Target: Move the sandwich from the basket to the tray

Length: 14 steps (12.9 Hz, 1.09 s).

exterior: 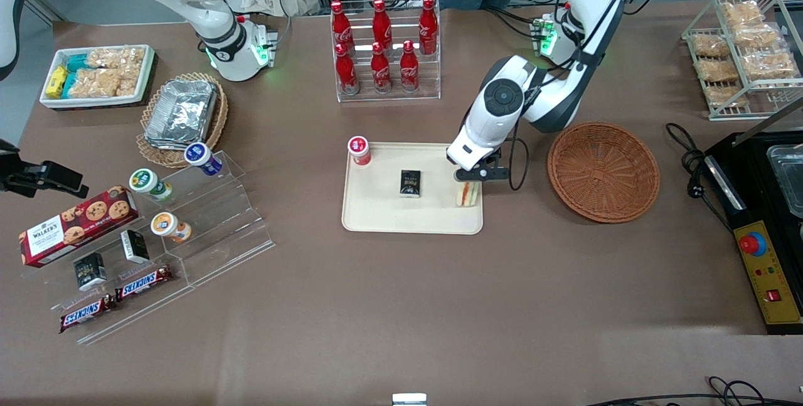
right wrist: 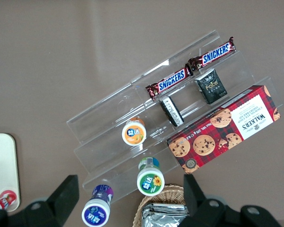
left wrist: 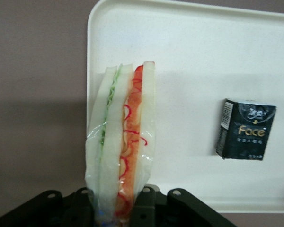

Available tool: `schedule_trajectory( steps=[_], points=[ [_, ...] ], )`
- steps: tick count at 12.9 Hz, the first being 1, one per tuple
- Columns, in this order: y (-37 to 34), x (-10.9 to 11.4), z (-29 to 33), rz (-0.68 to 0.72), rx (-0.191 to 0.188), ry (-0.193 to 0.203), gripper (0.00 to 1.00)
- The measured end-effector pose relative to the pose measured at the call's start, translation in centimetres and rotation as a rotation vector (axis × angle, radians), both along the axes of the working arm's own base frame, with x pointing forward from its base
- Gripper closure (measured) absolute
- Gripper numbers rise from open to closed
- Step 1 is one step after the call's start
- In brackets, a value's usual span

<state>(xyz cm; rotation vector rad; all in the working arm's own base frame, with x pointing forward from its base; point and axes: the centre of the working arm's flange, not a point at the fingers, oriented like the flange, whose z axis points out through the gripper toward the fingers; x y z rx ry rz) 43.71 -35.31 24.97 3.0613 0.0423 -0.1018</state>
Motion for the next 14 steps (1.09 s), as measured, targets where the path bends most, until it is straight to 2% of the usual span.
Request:
schedule_trajectory(
  steps=[2, 3, 5, 7, 8, 10, 11, 12, 14],
  points=[
    [0.3, 0.1, -1.5, -0.019, 0.020, 0.000, 0.79],
    [0.4, 0.1, -2.1, -0.034, 0.033, 0.000, 0.74],
    [0.5, 0.1, -2.7, -0.053, 0.046, -0.004, 0.52],
    [0.3, 0.6, -2.2, -0.051, 0.039, -0.017, 0.31],
    [0.1, 1.2, -1.5, -0.047, 0.030, -0.032, 0.20],
    [-0.3, 3.1, 1.7, -0.030, -0.001, -0.089, 0.01],
    [-0.2, 4.1, 4.0, -0.016, -0.007, -0.111, 0.00],
    [0.3, 5.0, 7.0, -0.001, 0.007, -0.108, 0.00],
    [2.3, 6.5, 13.6, 0.030, 0.067, -0.057, 0.00]
  ],
)
